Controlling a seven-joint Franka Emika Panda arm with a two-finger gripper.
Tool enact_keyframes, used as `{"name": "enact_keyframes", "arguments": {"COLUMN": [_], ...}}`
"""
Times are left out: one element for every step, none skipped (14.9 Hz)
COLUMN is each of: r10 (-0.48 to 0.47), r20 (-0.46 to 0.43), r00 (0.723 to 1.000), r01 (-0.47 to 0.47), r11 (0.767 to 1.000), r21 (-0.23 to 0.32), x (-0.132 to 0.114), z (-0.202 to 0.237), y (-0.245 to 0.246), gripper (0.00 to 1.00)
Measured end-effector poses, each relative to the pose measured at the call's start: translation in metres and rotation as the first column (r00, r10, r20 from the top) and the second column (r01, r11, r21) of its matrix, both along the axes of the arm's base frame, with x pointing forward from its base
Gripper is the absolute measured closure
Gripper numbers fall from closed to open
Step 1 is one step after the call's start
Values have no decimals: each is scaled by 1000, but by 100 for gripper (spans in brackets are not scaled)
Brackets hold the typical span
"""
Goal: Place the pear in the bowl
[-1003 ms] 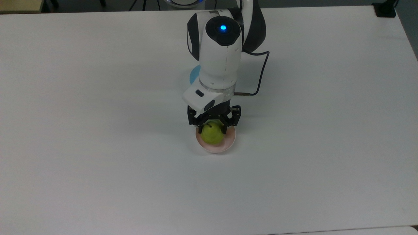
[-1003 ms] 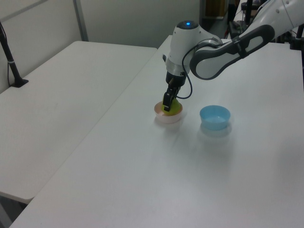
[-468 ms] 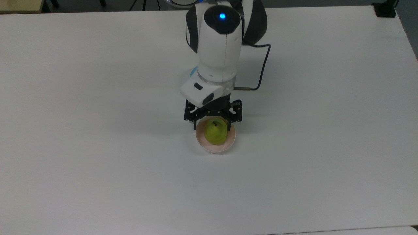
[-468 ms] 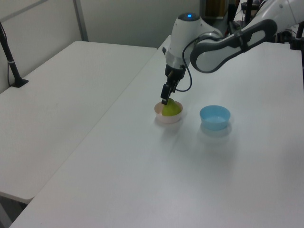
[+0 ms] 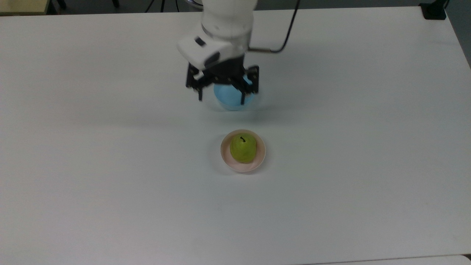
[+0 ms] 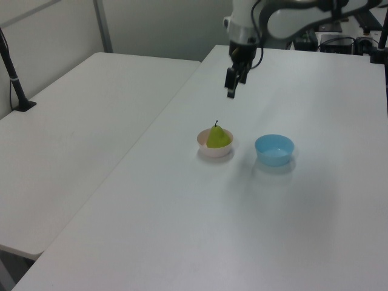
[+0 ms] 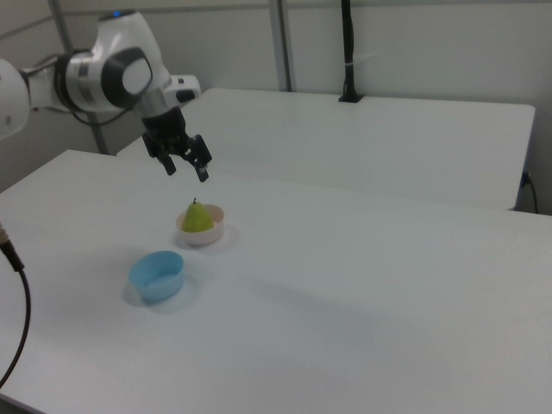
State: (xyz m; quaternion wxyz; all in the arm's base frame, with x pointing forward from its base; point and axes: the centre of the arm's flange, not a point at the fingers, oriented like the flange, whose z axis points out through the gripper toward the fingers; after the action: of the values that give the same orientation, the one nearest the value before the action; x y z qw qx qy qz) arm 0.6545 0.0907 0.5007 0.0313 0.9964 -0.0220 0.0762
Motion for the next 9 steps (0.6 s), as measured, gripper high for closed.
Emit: {"name": "enact_keyframes", "arguments": {"r10": [-3,9,28,39,43,42,38,33,27], "r20": [-21,-48,-81,-108,-125,-138,-148,-154,-157], "r00": [1000,999,996,993,991,989,988,988,987], "r01": [3,-10,-29,-41,-45,-45,-41,-36,-29], "r11": [1000,1000,999,999,999,999,999,999,1000], "r21": [-4,-9,-13,-15,-15,-15,-14,-13,-12], "x": [-9,-18,-27,-36,-43,-50,-56,-62,-68], "z": [14,26,35,44,52,59,66,73,79], "y": [-9,-18,-24,-29,-32,-34,-37,-42,-47], "gripper": [0,0,0,0,0,0,0,0,0]}}
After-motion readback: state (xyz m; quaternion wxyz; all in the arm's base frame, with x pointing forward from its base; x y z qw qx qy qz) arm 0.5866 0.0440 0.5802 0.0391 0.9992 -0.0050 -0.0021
